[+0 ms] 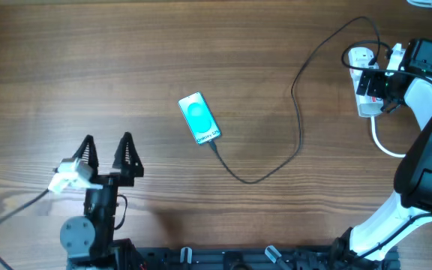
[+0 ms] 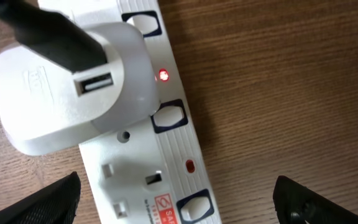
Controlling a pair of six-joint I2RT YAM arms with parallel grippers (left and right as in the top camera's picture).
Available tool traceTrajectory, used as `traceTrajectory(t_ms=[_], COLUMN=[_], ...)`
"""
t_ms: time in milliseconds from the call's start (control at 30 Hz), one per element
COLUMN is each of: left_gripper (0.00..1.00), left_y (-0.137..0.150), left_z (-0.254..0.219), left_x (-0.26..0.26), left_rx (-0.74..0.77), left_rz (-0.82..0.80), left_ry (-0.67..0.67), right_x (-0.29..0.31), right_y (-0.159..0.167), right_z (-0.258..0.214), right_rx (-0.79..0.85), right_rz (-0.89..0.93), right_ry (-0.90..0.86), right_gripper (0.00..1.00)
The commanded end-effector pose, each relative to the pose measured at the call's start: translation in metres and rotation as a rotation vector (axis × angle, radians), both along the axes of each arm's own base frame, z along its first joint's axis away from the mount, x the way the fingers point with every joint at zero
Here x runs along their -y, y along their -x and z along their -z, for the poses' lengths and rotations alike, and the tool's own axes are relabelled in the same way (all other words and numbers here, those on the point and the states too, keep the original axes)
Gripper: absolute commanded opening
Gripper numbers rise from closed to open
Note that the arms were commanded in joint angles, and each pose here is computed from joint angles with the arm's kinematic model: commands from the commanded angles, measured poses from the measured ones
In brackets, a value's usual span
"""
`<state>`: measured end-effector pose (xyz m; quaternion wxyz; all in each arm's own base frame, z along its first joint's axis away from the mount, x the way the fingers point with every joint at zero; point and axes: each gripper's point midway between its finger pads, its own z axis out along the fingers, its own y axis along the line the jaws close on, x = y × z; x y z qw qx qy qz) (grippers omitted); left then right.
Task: Plug charger to phone and switch on socket
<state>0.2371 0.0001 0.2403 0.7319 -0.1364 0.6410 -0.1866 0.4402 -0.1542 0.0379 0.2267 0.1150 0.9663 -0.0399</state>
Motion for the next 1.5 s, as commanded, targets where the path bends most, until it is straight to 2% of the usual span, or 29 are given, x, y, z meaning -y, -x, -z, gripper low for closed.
traceTrajectory(t_ms=[0,167,300,367,500,600,1200,1267,1367,1467], left_gripper=[1.0,1.0,1.0,1.0,1.0,1.0,1.0,1.0,1.0,1.0], left_y=[0.0,-0.007,-0.009,-0.009,-0.009,-0.009,-0.009,-0.009,-0.009,-0.009], left_z=[0.005,0.035,0.075,0.083,0.084,0.083,0.083,0.083,0.083,0.083], left_x=[-0.007,-0.007,-0.01,-0.009,0.004,0.005,0.005,0.005,0.005,0.005], left_rx=[0.016,-0.042,-0.182,-0.214,-0.202,-0.201,-0.202,-0.202,-0.202,-0.202], left_rz=[-0.046,-0.046,-0.065,-0.063,-0.013,-0.009,-0.009,-0.009,-0.009,-0.009], left_ry=[-0.009,-0.003,0.005,-0.068,-0.314,-0.257,-0.257,-0.257,-0.257,-0.257], right_x=[0.001,0.001,0.001,0.001,0.001,0.001,0.001,-0.001,-0.007,-0.027], right_y=[-0.001,-0.001,-0.001,-0.001,-0.001,-0.001,-0.001,-0.004,0.005,0.062], right_z=[-0.008,-0.008,-0.008,-0.008,-0.008,-0.008,-0.01,-0.049,-0.177,-0.32], right_rx=[0.015,0.015,0.015,0.015,0.015,0.015,0.018,0.096,0.367,0.69], right_rz=[-0.007,-0.007,-0.007,-0.007,-0.007,-0.007,-0.007,-0.012,-0.018,-0.016], right_ry=[0.015,0.015,0.015,0.015,0.015,0.015,0.016,0.041,0.138,0.253], right_gripper=[1.0,1.0,1.0,1.0,1.0,1.0,1.0,1.0,1.0,1.0])
